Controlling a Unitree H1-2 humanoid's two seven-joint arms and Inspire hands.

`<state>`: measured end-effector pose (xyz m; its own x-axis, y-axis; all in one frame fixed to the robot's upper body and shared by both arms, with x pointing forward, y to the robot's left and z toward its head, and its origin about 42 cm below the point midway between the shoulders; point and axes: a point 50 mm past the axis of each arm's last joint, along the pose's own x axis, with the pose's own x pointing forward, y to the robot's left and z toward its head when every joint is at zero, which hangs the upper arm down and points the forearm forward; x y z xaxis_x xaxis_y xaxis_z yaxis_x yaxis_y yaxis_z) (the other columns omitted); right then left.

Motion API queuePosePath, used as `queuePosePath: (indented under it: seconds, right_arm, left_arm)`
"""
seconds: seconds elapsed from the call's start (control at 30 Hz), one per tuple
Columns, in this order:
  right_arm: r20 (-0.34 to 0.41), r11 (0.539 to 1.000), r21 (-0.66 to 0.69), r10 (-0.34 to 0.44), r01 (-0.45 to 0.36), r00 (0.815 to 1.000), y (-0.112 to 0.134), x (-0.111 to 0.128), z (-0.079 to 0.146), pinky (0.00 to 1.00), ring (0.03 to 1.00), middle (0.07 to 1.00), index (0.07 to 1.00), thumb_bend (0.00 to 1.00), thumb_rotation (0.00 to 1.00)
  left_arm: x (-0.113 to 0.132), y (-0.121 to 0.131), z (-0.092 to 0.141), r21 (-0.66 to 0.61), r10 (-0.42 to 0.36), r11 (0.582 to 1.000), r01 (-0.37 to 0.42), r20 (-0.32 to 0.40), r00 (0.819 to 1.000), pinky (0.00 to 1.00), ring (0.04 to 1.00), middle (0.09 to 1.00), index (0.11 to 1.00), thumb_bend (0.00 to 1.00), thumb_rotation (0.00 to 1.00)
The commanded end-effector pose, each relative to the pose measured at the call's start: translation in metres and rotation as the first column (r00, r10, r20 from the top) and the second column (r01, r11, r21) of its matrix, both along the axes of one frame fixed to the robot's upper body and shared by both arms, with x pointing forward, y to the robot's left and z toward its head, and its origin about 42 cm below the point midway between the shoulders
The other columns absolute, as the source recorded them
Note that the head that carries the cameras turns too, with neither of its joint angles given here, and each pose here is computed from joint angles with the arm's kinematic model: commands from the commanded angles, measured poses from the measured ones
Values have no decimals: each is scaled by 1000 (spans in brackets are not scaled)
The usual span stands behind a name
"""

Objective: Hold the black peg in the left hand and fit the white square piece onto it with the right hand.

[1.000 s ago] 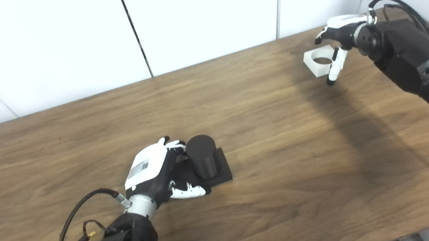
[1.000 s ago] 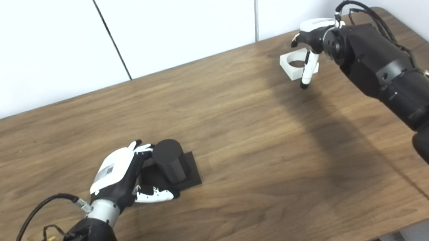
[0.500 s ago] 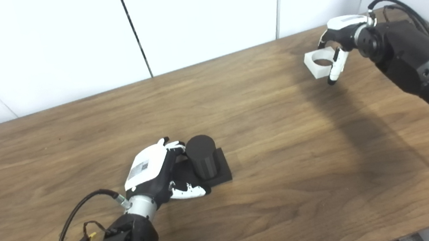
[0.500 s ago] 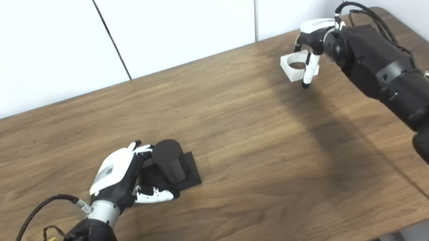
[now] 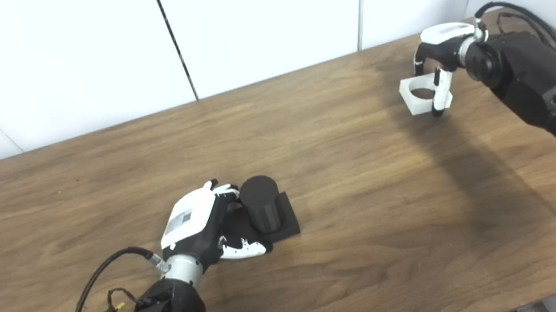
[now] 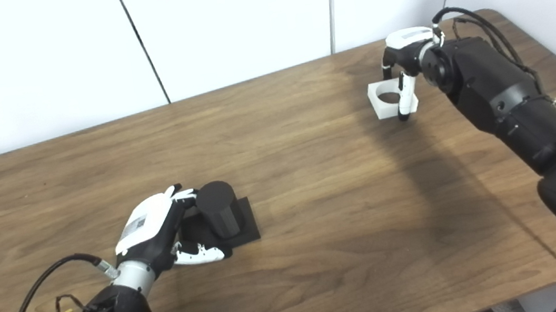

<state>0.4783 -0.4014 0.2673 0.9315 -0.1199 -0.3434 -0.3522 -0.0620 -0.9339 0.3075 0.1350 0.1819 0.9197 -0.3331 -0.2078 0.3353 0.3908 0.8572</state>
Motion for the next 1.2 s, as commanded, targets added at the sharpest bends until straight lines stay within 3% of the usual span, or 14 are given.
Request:
queuePosePath:
  seconds: [0.0,0.33,0.5,0.63,0.9,1.17]
  right_arm:
    - [78,1000,-16,25,-24,997,-4,2,22,864,915,825,485,523,133]
    - [93,999,-20,31,-29,995,-4,-2,21,896,914,819,485,524,134]
    - [53,999,-41,36,-34,998,18,-6,45,884,889,801,485,524,134]
    - [52,989,-62,140,-136,989,41,-19,70,917,878,793,485,523,133]
    - [44,942,-80,329,-325,943,102,-56,114,969,901,790,485,523,133]
    - [49,852,-77,522,-518,851,167,-92,139,1000,925,801,485,524,136]
  left_arm:
    - [-3,10,-15,68,32,997,-28,-58,998,1000,1000,891,491,509,62]
    - [-5,9,-15,67,30,997,-26,-55,998,1000,1000,887,490,509,61]
    - [-5,7,-16,66,32,997,-28,-66,997,1000,1000,891,490,509,62]
    - [-4,4,-17,68,32,997,-27,-68,997,1000,1000,890,491,509,62]
    - [-6,-3,-19,60,36,998,-32,-66,997,1000,1000,891,490,509,61]
    - [-8,-10,-20,66,23,998,-19,-60,998,1000,1000,886,490,509,61]
